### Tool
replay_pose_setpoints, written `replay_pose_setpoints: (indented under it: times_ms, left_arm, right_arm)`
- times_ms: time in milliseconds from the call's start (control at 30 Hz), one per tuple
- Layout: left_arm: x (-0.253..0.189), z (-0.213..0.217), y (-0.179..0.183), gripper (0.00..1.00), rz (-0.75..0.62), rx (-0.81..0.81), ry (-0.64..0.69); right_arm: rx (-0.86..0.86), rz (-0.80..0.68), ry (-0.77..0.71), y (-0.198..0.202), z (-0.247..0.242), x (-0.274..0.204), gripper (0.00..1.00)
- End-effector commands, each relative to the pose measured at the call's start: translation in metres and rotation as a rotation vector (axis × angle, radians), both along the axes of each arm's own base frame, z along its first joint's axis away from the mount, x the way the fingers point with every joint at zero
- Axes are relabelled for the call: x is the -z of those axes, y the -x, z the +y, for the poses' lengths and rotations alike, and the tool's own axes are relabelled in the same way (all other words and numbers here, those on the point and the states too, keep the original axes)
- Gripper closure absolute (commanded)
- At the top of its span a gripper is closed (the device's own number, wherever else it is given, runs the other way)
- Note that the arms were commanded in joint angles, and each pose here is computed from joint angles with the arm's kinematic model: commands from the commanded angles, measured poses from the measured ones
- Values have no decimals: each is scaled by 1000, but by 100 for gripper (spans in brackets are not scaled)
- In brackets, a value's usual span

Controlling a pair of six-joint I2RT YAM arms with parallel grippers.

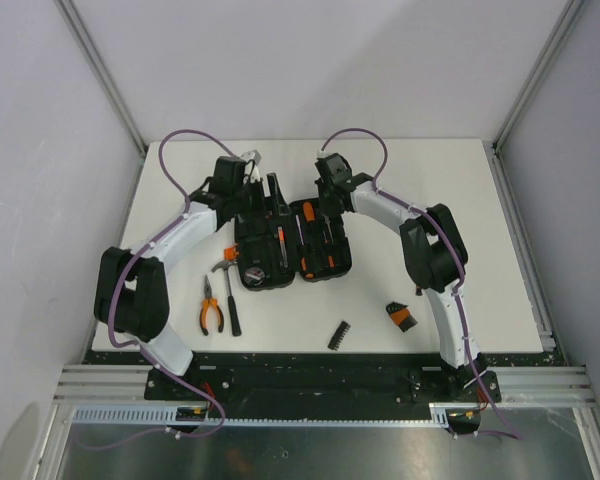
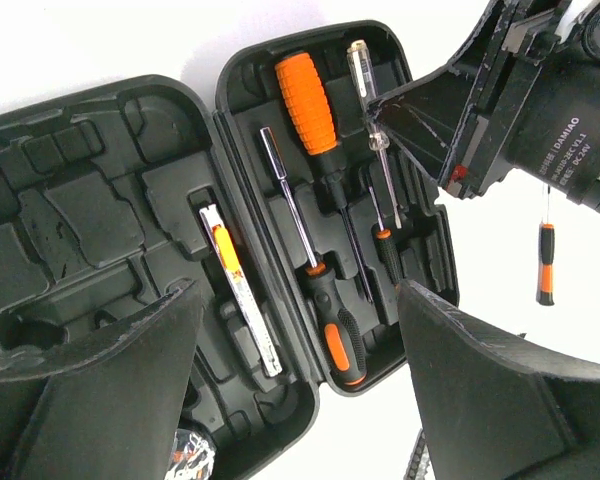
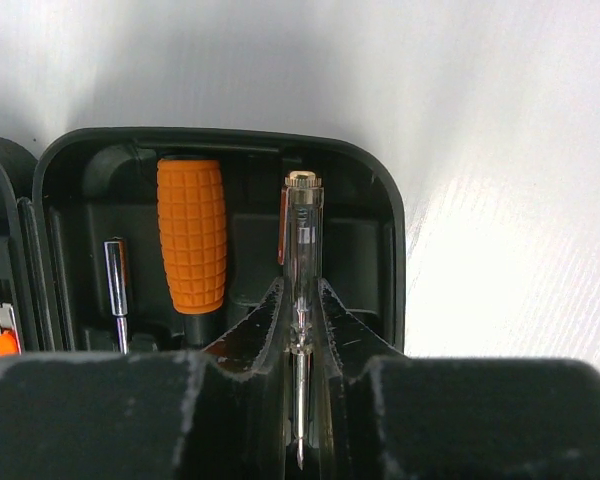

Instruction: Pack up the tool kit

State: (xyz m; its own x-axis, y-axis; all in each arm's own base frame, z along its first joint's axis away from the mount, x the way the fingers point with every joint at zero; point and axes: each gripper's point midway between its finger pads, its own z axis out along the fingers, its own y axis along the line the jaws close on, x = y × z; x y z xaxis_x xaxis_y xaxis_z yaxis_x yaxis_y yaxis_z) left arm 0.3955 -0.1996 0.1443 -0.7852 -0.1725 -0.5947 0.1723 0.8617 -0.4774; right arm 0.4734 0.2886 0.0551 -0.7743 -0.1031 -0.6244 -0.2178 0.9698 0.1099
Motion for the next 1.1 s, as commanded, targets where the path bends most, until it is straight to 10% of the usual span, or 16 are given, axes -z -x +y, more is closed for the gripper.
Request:
replay_pose_setpoints:
  times_ms: [0,500,1067]
  left_arm:
    - [-15,3,0,17,-53,12,6]
    - [-4,4,3,17,-27,12,-3]
    - [8,5,6,17,-1,12,-14]
  right_arm:
    - [-2,-27,-12,1,-4,-23,87]
    - [3,-144,-65,-2,0,-61,67]
    - [-51,-53,-42,-3,11,-27,92]
